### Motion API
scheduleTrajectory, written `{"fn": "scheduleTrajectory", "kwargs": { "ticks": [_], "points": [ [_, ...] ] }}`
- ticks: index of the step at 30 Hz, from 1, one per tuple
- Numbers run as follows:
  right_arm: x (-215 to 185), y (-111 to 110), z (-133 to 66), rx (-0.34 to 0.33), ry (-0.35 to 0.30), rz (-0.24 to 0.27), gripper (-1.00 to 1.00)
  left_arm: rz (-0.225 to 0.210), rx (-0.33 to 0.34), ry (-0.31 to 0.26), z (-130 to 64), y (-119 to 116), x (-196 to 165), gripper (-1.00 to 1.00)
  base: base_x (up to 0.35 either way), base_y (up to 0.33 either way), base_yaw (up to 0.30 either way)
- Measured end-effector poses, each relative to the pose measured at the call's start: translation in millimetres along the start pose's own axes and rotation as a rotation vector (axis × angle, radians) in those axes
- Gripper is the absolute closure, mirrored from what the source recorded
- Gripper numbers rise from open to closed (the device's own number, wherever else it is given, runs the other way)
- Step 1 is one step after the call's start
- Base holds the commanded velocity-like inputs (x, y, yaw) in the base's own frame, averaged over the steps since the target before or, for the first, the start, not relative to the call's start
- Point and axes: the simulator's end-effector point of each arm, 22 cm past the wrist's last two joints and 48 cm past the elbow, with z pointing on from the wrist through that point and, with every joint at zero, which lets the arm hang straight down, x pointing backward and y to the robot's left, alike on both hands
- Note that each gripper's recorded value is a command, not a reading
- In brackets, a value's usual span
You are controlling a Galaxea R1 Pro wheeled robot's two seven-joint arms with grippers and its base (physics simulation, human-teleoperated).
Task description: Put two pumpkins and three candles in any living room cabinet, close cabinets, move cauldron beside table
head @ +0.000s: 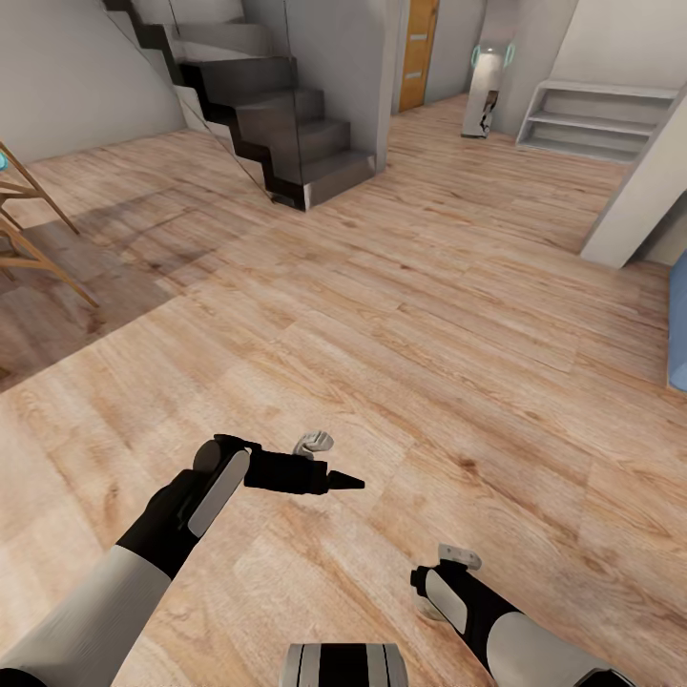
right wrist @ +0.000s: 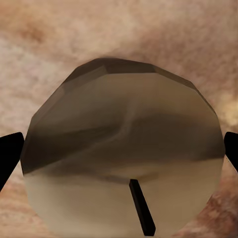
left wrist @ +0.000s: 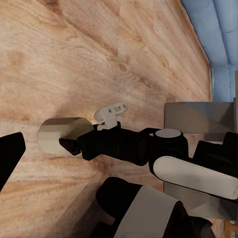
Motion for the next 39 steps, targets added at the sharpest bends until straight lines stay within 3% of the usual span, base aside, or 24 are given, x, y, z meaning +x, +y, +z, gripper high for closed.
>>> {"fn": "scheduleTrajectory", "kwargs": {
  "ticks": [1,2,28,39],
  "points": [
    [0,0,0.0,0.0,0.0,0.0,-1.0,0.0,0.0,0.0,0.0,0,0,-1.0,0.0,0.0,0.0],
    [0,0,0.0,0.001,0.0,-0.002,1.0,0.0,0.0,0.0,0.0,0,0,-1.0,0.0,0.0,0.0],
    [0,0,0.1,-0.001,0.0,0.002,1.0,-0.001,0.001,0.0,0.2,0,0,-1.0,0.0,0.0,0.0],
    [-18,8,-16.6,-0.045,-0.042,0.015,1.0,0.036,-0.004,-0.022,-11.6,-19,-11,-1.0,0.0,0.0,0.0]
  ]
}}
